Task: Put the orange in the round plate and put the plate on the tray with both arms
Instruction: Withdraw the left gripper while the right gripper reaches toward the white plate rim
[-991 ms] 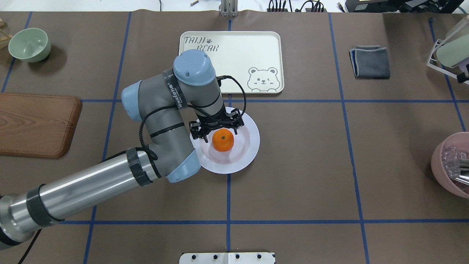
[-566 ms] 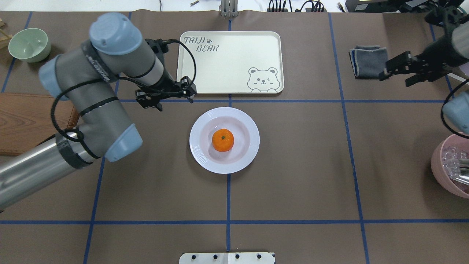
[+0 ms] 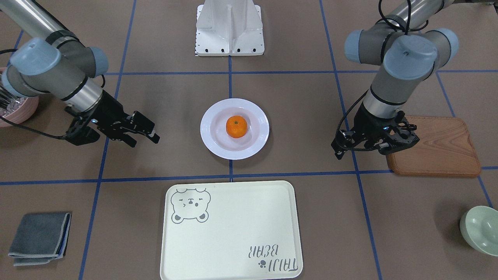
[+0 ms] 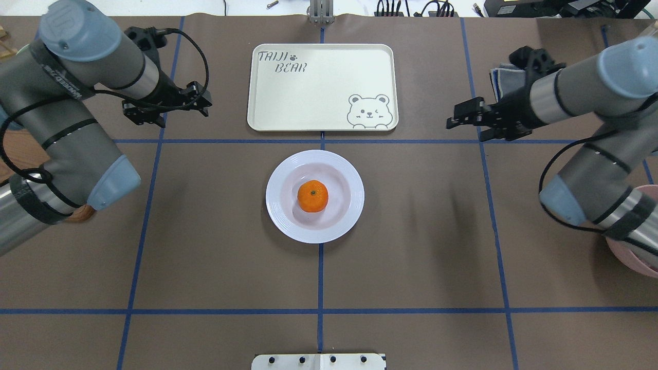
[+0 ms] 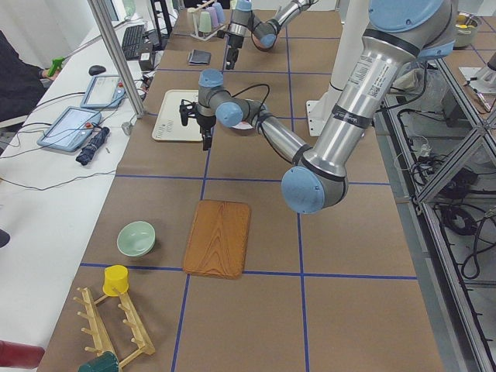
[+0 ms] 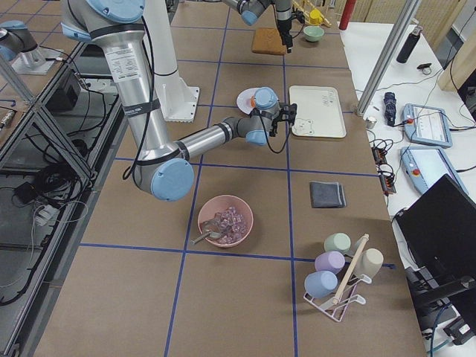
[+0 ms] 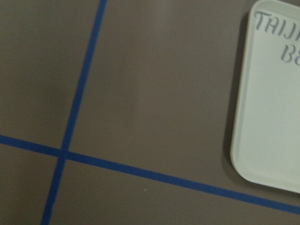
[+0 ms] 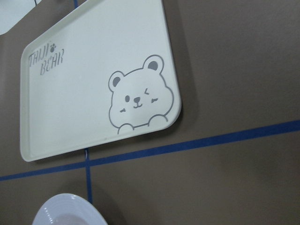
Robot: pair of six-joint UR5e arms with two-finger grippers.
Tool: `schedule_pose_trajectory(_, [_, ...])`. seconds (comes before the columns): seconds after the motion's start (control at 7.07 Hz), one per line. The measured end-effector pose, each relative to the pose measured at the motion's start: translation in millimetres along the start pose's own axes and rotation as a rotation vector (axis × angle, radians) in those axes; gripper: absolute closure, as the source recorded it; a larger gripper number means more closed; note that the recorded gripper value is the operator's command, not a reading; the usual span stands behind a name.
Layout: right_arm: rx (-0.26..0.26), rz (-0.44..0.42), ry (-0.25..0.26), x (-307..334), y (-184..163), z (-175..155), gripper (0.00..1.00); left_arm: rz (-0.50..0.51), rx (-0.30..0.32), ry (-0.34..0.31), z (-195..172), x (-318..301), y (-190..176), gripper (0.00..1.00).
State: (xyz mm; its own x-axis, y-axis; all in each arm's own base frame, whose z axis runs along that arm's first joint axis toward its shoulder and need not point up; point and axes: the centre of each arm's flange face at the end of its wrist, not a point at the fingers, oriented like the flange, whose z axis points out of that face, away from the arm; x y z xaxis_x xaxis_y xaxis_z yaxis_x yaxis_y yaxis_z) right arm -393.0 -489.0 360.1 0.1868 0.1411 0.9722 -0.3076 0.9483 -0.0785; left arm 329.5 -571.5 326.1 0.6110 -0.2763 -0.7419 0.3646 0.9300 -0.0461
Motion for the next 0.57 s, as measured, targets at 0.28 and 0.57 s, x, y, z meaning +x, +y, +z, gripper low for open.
schedule_pose_trajectory(0.28, [0.028,0.054,-0.102,-9.9,42.0,35.1,0.0,-0.012,0.009,-0.011,0.6,-8.9,-5.9,0.02])
schedule_pose_trajectory(0.57, [0.044,0.083,-0.146,-28.8,84.4,65.3,0.0,-0.018,0.009,-0.019,2.4,-12.0,-8.3,0.02])
